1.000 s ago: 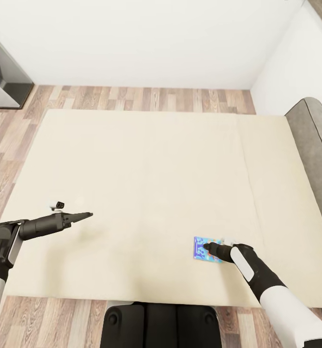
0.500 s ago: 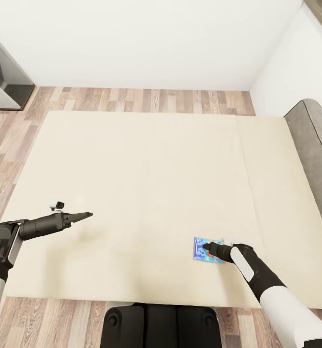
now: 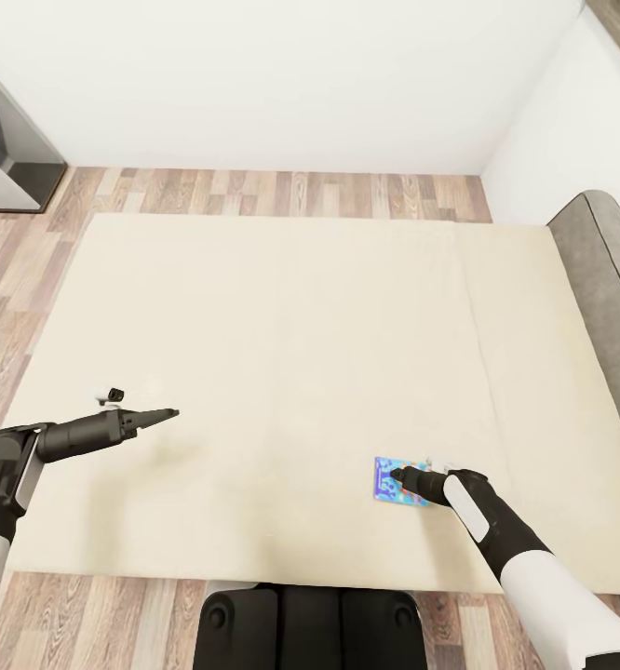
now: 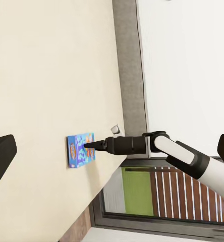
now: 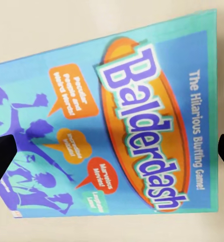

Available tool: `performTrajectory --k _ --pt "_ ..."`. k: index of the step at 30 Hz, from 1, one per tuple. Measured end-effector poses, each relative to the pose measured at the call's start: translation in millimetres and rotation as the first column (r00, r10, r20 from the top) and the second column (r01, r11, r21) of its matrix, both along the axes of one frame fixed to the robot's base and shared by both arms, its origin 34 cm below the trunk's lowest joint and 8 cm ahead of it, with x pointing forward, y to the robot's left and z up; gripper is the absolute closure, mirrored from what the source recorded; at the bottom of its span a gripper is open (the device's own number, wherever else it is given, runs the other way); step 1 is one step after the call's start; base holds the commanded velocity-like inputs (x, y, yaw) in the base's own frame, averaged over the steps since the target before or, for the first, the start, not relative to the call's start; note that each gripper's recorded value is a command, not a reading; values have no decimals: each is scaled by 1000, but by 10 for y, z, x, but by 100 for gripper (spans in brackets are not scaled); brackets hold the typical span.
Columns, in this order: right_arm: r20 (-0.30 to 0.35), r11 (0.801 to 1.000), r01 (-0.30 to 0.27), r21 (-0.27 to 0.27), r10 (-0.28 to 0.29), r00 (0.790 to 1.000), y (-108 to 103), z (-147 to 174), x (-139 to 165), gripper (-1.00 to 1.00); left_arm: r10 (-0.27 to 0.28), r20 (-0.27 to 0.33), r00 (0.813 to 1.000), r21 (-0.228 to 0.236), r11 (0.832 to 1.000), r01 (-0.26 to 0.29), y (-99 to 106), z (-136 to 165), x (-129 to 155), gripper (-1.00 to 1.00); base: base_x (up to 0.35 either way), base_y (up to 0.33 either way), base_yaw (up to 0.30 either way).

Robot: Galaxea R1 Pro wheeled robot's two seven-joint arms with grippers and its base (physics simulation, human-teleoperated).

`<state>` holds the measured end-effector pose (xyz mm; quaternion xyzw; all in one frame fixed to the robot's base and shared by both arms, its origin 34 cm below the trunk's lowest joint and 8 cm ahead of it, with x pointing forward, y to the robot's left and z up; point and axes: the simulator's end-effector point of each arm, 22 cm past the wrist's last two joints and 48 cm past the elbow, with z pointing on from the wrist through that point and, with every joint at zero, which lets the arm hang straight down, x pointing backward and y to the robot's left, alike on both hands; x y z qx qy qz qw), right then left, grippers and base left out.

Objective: Put all the toys in the child's room - the three board games (two on the bed and one on the table), the two jigsaw puzzles on the table, and the tennis ball on the table - inside the toy box on the table in the child's room.

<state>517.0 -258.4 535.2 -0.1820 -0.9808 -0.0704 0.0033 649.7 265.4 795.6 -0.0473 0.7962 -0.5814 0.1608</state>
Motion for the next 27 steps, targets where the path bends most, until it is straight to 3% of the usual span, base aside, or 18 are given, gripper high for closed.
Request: performTrajectory --k 27 --pt "0 1000 0 0 0 1000 0 0 0 -100 -1 -1 1000 0 1000 1 -3 -3 -2 -100 0 24 0"
